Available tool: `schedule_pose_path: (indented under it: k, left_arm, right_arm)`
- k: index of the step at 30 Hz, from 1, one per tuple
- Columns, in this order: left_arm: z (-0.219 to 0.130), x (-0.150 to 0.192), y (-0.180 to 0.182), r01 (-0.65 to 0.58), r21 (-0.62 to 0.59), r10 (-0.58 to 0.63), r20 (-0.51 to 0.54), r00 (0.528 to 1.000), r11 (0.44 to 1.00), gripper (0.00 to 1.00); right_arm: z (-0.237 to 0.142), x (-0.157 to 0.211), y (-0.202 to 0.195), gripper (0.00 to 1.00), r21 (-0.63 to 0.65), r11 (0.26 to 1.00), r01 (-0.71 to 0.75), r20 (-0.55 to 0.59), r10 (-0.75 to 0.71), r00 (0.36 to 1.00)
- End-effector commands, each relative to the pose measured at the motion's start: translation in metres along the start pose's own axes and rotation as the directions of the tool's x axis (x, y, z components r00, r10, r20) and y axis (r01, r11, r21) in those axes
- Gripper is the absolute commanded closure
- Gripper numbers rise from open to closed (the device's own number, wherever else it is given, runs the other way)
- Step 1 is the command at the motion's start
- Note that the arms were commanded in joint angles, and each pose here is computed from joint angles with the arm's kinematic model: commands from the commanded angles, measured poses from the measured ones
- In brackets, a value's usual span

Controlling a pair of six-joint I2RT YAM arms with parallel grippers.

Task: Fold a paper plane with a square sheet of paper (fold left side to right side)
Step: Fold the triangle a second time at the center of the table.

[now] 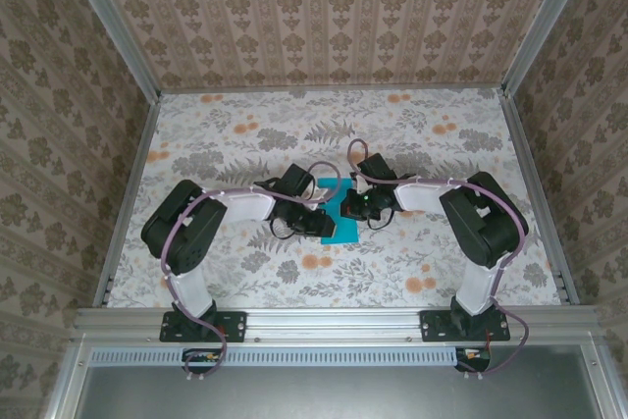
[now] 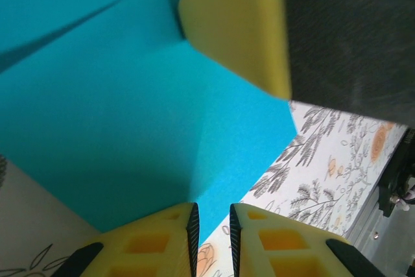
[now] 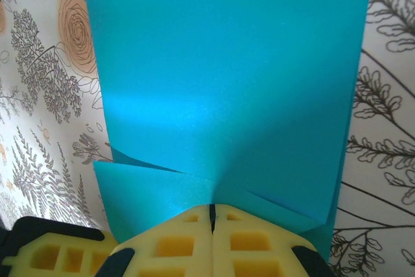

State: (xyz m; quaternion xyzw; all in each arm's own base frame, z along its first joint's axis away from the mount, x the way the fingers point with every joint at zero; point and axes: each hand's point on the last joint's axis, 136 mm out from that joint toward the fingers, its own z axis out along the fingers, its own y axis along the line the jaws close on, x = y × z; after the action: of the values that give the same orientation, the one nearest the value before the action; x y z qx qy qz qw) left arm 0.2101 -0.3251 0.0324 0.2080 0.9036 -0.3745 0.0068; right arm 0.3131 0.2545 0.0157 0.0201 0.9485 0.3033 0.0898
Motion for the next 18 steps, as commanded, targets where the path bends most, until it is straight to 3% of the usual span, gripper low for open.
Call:
schedule_pose_path:
  k: [1, 18]
  left_arm:
    - [-0.004, -0.009, -0.016, -0.05, 0.04, 0.049, 0.003, 0.999, 0.998, 0.77]
    - [0.01, 0.003, 0.008, -0.02, -0.001, 0.02, -0.058, 0.998, 1.0, 0.78]
  right_arm:
    - [0.009, 0.017, -0.023, 1.0, 0.088, 0.995, -0.046, -0.064, 0.051, 0.997]
    - [0.008, 0.021, -0.032, 1.0, 0.136, 0.99, -0.035, -0.088, 0.048, 0.995]
